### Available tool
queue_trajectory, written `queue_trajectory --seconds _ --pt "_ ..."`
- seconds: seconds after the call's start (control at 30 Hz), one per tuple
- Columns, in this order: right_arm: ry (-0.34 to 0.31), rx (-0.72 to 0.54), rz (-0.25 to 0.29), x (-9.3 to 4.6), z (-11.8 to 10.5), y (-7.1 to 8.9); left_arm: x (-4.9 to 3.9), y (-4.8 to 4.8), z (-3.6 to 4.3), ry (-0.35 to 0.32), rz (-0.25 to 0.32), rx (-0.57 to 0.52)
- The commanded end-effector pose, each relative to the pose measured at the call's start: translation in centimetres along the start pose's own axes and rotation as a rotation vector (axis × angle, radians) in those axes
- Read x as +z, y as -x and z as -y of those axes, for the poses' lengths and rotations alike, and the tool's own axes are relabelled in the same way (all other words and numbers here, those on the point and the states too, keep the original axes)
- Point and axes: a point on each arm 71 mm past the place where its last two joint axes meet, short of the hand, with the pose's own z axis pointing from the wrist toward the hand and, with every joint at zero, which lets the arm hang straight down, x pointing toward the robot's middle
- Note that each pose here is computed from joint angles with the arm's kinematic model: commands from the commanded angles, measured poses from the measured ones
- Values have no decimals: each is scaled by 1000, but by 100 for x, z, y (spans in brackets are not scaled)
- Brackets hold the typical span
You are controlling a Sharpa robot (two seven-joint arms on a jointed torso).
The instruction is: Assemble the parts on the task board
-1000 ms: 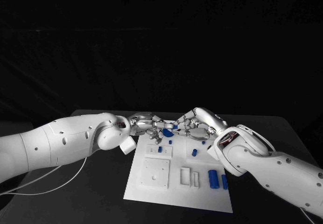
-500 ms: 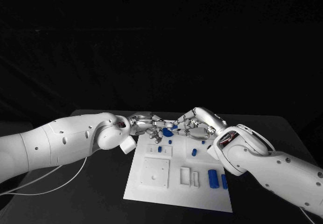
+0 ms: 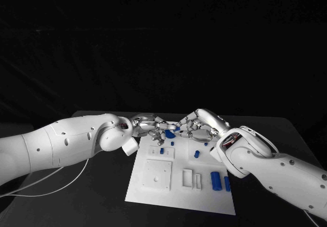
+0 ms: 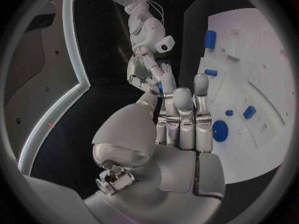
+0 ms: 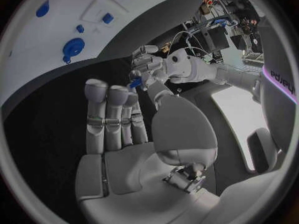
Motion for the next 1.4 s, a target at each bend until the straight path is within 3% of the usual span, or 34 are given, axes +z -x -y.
queue_trajectory --seconds 0.03,0.5,1.0,1.4 --pt "5 -4 -19 5 -18 -23 34 -55 24 -6 -24 8" --pt "5 -5 -30 7 -26 -35 58 -40 32 -7 18 -6" --pt "-16 -5 -43 11 13 -55 68 -19 29 27 162 19" --pt "-40 -9 -45 5 58 -53 71 -43 30 44 200 38"
